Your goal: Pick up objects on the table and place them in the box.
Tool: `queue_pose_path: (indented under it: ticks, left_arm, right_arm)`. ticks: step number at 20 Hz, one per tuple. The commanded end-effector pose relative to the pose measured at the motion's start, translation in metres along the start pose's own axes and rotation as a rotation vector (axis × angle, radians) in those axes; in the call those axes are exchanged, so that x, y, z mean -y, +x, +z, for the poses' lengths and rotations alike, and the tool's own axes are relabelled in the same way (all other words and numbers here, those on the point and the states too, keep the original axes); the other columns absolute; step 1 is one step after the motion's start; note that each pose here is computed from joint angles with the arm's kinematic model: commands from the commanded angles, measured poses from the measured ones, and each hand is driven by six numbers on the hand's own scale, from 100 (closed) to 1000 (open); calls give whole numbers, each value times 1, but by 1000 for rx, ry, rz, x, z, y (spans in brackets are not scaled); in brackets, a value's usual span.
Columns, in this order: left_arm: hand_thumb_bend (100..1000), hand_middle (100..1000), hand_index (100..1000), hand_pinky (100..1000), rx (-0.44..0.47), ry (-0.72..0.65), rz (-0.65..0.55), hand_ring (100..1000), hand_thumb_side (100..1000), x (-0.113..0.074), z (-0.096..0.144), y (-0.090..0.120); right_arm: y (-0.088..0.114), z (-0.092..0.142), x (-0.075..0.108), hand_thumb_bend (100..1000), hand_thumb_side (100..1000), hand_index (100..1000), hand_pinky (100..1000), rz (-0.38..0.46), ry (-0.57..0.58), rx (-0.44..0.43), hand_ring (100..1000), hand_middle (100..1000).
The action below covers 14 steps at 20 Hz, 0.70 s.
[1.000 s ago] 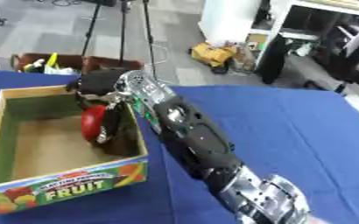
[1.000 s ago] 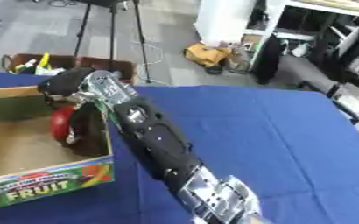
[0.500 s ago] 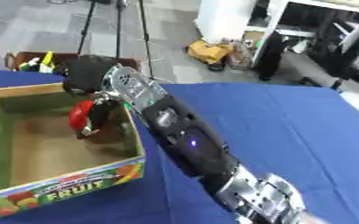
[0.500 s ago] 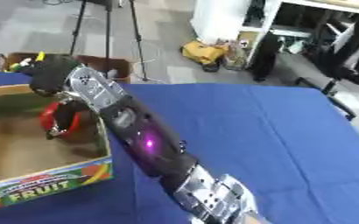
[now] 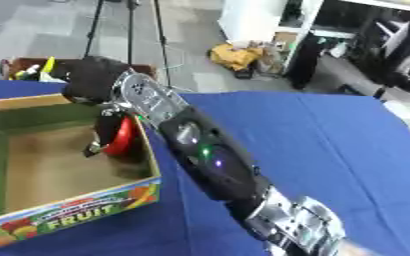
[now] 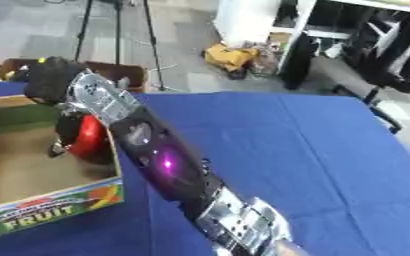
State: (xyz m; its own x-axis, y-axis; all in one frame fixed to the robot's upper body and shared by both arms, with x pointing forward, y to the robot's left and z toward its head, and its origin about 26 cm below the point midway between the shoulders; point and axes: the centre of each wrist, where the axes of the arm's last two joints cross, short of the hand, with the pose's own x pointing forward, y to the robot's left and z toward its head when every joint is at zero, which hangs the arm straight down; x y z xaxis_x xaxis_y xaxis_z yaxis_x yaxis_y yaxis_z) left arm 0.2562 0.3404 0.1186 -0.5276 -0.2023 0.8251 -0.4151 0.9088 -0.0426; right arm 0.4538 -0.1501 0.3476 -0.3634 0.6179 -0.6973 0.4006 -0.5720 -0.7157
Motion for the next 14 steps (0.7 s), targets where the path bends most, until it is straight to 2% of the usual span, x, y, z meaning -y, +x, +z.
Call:
queue_pose_path:
  ticks: [1, 7, 11, 12, 14]
  left_arm:
    - [100, 425, 472, 307, 15, -6, -6, 265, 817, -3, -2, 5]
    - [100, 426, 472, 308, 9, -4, -9, 266, 816, -4, -1, 5]
    - [100, 427, 472, 308, 4, -1, -11, 266, 816, -6, 0, 5]
    - [100, 427, 473, 309, 3, 0, -13, 266, 815, -6, 0, 5]
    - [100, 427, 473, 309, 2, 3, -14, 266, 815, -7, 0, 5]
  right_arm:
    - [-14, 14, 19, 759, 664, 745, 830, -38, -73, -11, 995, 986]
    - [-22, 36, 34, 825, 672, 753, 825, -148, -126, 3, 982, 974]
    - [-27, 52, 40, 837, 689, 755, 807, -230, -183, -1, 958, 942]
    - [-29, 57, 41, 829, 709, 754, 795, -254, -205, -5, 946, 928]
    - [-33, 68, 44, 716, 828, 751, 754, -317, -274, -20, 899, 874]
